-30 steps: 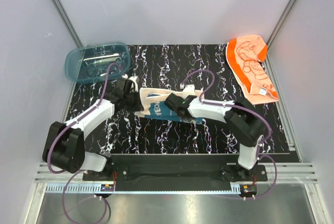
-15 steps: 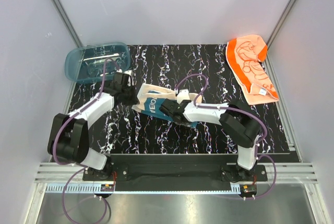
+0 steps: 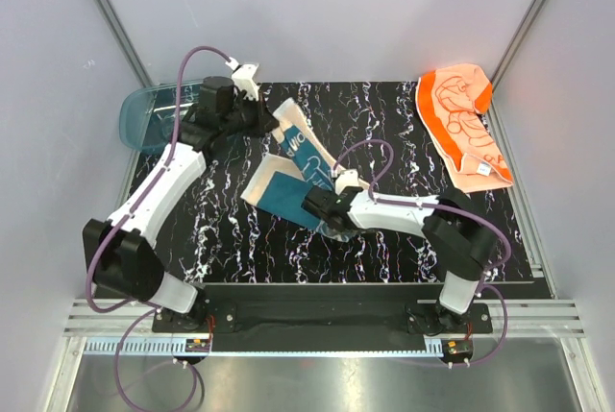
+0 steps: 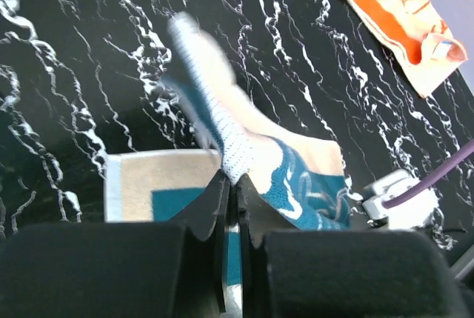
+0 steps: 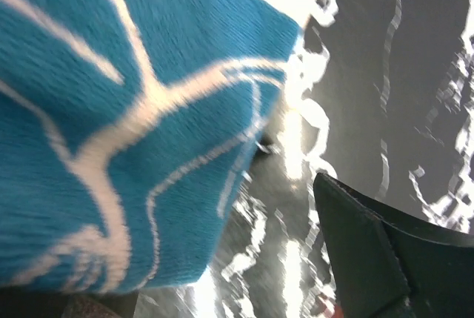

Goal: Roll the towels
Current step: Fold the towel

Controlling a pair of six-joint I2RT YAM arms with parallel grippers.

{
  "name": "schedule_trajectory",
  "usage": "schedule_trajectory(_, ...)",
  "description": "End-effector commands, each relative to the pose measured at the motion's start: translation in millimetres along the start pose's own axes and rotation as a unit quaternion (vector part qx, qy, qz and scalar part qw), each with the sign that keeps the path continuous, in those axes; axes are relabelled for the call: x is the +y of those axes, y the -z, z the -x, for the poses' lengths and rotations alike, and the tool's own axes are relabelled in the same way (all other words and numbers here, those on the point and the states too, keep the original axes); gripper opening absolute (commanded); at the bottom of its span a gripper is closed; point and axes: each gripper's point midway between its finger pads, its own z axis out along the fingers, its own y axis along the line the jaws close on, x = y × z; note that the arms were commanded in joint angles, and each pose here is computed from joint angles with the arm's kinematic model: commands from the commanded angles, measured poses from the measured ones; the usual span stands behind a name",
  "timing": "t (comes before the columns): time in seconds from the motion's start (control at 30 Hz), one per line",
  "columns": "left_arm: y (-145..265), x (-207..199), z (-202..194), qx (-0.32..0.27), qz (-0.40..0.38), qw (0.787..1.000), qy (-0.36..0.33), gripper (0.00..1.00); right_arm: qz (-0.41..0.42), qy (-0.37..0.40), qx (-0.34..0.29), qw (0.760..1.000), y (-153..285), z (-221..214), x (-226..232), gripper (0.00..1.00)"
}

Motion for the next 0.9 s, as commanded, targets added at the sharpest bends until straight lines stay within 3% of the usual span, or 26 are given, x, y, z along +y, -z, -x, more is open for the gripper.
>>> schedule_trajectory(0.0,13,29,-14,-0.006,0.052,0.998,-0.019,0.03,0.012,-0.005,0.016,1.000,25,-5,-17,0.92)
schedule_trajectory(0.07,14,59,-36,0.012,0.084,0.996,0.031,0.01,0.023,-0.014,0.007,1.000,37,1,-23,0.92)
schedule_trajectory(0.13,8,88,-84,0.061,0.111,0.988,0.091,0.00,0.028,-0.019,0.001,0.999,44,5,-26,0.92)
schedule_trajectory(0.3,-7,124,-177,0.195,0.165,0.951,0.174,0.00,0.050,-0.030,-0.011,0.998,59,14,-31,0.93)
schedule_trajectory(0.53,-12,121,-186,0.227,0.156,0.942,0.192,0.07,0.060,-0.029,-0.013,0.998,63,16,-31,0.93)
schedule_trajectory(0.73,-3,123,-192,0.239,0.173,0.936,0.190,0.14,0.171,-0.067,-0.039,0.982,85,24,-11,0.80)
schedule_trajectory(0.87,7,116,-192,0.237,0.170,0.936,0.197,0.24,0.219,-0.058,-0.054,0.973,92,35,7,0.61)
